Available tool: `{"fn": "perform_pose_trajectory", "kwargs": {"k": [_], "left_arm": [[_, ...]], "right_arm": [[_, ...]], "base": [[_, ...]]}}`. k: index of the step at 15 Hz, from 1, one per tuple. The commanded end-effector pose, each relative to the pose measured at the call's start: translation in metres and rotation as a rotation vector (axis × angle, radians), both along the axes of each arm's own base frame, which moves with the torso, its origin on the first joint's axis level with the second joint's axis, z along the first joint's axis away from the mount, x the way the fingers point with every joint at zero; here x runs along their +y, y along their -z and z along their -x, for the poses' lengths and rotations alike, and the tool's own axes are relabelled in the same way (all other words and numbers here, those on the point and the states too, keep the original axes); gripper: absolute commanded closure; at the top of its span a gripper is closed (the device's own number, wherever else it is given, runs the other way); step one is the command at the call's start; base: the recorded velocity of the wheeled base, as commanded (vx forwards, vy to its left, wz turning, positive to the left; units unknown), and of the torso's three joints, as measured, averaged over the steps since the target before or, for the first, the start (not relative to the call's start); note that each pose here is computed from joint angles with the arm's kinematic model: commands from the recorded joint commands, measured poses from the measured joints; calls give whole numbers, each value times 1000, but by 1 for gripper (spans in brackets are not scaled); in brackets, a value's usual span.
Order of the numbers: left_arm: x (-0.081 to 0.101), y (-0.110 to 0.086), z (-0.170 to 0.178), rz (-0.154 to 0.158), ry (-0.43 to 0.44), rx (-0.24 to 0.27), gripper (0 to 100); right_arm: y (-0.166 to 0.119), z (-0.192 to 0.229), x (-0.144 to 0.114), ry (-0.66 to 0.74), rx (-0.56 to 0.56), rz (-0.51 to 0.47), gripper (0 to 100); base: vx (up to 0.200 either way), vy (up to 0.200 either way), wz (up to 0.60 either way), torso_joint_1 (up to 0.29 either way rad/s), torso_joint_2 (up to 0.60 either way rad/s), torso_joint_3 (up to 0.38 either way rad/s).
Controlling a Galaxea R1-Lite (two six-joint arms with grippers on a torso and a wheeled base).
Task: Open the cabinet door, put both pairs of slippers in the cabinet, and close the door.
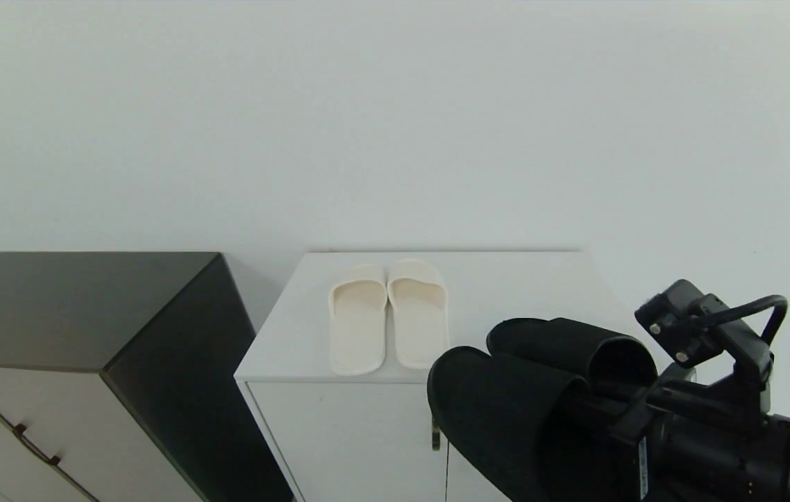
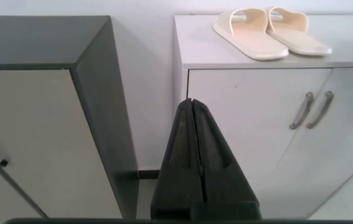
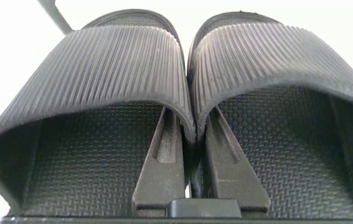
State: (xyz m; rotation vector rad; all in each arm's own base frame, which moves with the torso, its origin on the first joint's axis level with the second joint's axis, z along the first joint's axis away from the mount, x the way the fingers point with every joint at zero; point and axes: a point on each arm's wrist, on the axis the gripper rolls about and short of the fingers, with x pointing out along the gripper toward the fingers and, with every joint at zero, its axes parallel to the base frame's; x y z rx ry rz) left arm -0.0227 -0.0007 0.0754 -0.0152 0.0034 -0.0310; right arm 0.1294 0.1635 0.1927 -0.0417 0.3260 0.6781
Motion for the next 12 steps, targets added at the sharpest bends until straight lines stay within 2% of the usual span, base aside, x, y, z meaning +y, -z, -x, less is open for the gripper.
{"fn": "perform_pose_trajectory", "kwargs": {"k": [1,4,8,12], "left_arm": [[0,0,0,0,0,1,100],[0,0,0,0,0,1,100],[0,0,0,2,0,1,100],[0,0,0,2,0,1,100]], "right_arm": [[1,4,-1,-17,-5,7,100],[2,5,-2,-21,-5,8,100],[7,12,-8,-96,19,-1,100],[9,12,-8,-102,28,6,100]], "base": [[-200,0,0,-17,12,2],[-200,0,0,-6,-1,1],[0,0,0,0,0,0],[0,0,0,0,0,0]]}}
